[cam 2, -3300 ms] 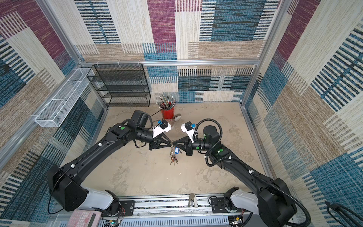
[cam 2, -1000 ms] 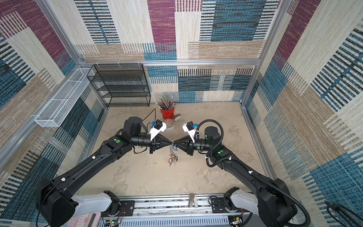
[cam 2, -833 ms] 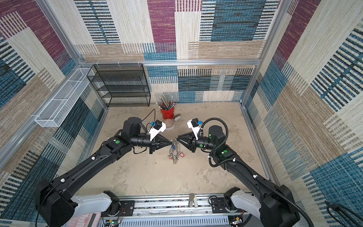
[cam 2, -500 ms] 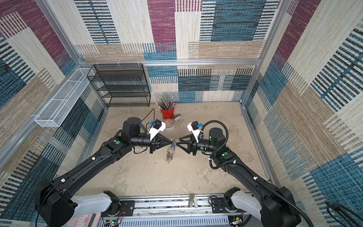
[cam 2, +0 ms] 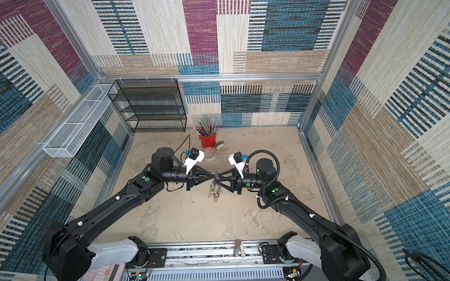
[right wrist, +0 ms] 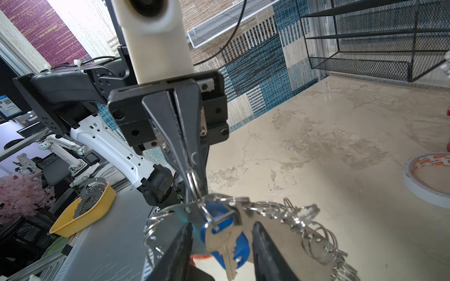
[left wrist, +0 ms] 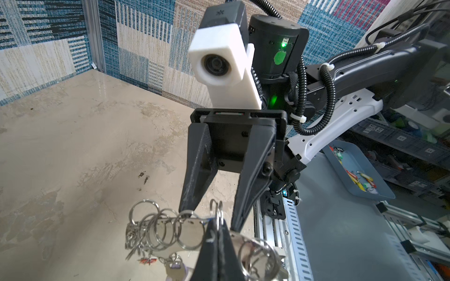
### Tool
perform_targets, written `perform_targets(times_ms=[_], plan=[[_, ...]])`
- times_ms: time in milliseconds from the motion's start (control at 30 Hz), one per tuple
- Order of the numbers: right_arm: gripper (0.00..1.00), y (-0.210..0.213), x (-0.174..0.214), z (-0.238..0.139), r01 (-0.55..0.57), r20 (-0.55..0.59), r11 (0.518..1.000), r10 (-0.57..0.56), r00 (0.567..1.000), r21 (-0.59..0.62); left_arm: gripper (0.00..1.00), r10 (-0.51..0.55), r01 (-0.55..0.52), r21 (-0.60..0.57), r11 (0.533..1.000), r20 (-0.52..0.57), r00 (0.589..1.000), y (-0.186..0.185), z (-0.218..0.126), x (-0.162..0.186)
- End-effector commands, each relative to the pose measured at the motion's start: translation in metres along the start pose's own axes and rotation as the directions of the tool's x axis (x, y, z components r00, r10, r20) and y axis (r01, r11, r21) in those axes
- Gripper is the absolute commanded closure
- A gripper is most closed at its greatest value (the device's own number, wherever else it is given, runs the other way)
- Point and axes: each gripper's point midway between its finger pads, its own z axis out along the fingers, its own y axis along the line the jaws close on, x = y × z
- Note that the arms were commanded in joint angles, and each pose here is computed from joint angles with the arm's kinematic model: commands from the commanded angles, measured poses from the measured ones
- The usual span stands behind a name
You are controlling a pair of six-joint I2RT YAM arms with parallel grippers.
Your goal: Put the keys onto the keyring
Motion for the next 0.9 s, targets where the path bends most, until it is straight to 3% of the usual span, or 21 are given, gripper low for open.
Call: perform_targets(times_ms=[0, 267, 433, 667, 867], plan=[[0.7, 0.002, -0.008, 0.001, 0.018, 0.023, 1.0, -0.018, 1.0, -0.012, 1.0, 0.033, -0.035, 0.031, 0.999, 0.065, 0.997, -0.007, -0.002, -0.016], [0.94, 0.001, -0.002, 0.001, 0.002, 0.007, 1.0, -0.002, 1.0, -0.011, 1.0, 0.017, -0.021, 0.033, 0.999, 0.14, 0.99, -0.007, -0.005, -0.024], [1.0, 0.001, 0.0, 0.006, -0.002, -0.01, 1.0, 0.002, 1.0, -0.025, 1.0, -0.005, -0.003, 0.043, 0.999, 0.188, 0.982, -0.007, -0.005, -0.03], [0.96, -0.001, 0.004, 0.015, -0.006, -0.036, 1.0, 0.005, 0.999, -0.027, 1.0, -0.017, 0.009, 0.036, 0.999, 0.227, 0.974, -0.005, -0.006, -0.031], [0.75, -0.011, -0.011, 0.003, -0.004, 0.013, 0.997, 0.003, 1.0, 0.072, 1.0, -0.024, 0.019, 0.023, 1.0, 0.213, 0.977, -0.001, -0.004, -0.023]])
